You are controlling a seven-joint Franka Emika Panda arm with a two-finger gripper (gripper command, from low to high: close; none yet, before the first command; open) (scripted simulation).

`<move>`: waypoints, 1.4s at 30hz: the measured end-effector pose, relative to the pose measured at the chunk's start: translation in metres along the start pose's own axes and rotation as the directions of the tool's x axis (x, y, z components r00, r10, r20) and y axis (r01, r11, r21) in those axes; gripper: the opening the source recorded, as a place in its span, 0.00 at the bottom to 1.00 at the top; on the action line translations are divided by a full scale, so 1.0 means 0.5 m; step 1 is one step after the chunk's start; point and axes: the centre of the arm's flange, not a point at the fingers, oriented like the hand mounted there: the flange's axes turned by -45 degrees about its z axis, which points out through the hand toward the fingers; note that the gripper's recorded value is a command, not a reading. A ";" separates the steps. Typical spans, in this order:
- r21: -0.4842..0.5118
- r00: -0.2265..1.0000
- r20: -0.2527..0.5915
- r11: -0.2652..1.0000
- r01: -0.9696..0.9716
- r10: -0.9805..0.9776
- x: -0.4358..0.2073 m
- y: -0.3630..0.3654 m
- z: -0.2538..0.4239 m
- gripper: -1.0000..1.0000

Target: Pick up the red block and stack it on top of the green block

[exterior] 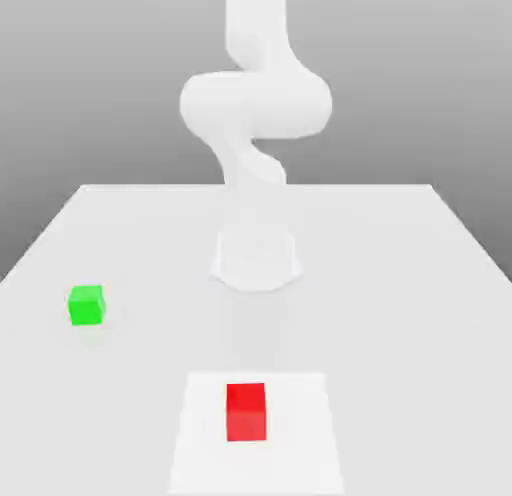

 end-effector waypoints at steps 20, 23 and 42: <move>0.024 0.773 0.633 0.999 0.038 -0.045 -0.530 0.026 0.698 0.50; 0.027 0.756 0.653 0.999 0.039 -0.047 -0.587 0.027 0.747 0.50; -0.066 0.753 0.653 0.997 -0.049 0.080 -0.571 0.131 0.688 0.00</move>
